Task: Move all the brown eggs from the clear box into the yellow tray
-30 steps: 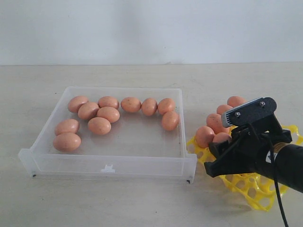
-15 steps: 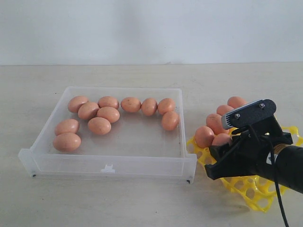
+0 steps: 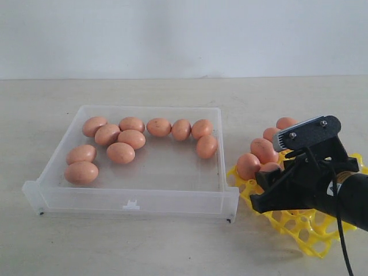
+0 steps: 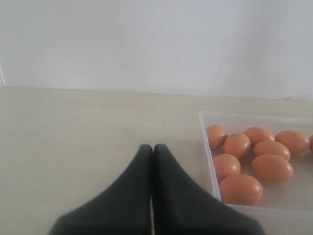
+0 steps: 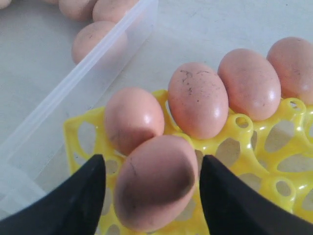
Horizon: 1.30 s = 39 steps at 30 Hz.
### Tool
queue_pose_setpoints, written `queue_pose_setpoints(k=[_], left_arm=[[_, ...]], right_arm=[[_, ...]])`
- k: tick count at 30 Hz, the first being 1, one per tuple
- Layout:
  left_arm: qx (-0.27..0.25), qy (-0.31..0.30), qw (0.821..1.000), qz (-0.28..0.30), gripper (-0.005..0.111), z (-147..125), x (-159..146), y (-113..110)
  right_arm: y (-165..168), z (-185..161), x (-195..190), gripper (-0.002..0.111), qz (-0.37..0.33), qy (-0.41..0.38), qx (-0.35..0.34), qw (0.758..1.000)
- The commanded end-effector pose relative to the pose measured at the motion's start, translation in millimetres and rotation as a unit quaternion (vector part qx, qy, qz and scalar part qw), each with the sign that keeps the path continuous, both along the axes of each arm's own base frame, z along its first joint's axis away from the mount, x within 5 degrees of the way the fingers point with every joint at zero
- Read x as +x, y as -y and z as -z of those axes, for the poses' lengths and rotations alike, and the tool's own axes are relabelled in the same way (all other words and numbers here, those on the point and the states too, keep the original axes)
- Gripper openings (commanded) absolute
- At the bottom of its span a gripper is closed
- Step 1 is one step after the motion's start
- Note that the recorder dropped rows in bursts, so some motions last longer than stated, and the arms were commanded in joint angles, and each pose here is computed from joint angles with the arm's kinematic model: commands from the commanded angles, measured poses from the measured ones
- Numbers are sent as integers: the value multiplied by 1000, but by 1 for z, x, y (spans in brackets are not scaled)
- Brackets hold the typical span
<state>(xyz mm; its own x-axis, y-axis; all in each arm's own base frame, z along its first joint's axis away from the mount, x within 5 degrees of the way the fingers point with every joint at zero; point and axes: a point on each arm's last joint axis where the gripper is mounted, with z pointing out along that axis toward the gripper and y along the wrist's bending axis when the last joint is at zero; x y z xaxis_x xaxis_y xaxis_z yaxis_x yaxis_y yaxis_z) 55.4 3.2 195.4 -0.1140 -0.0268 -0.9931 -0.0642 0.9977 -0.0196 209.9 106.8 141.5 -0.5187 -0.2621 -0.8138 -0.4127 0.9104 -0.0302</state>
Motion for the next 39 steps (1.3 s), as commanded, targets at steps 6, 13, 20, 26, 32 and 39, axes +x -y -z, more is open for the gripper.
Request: queue_pose_setpoints(k=[6,13,20,26,32,39], left_arm=[[2,0,1000,0,-4,1,0,0],[2,0,1000,0,-4,1,0,0],[2,0,1000,0,-4,1,0,0],[2,0,1000,0,-4,1,0,0],[2,0,1000,0,-4,1,0,0],[2,0,1000,0,-4,1,0,0]], right_arm=[[3,-6,0,55,2,13,-15,1000],[3,-6,0,55,1,13,-16,1000],[4,-6,1,55,-3,20,-27,999],[7,-7,3,55,10,34,-43,998],[18,-15,7,55,40,49,-32,997],[20,-35,4,55,42,87,-14,995]])
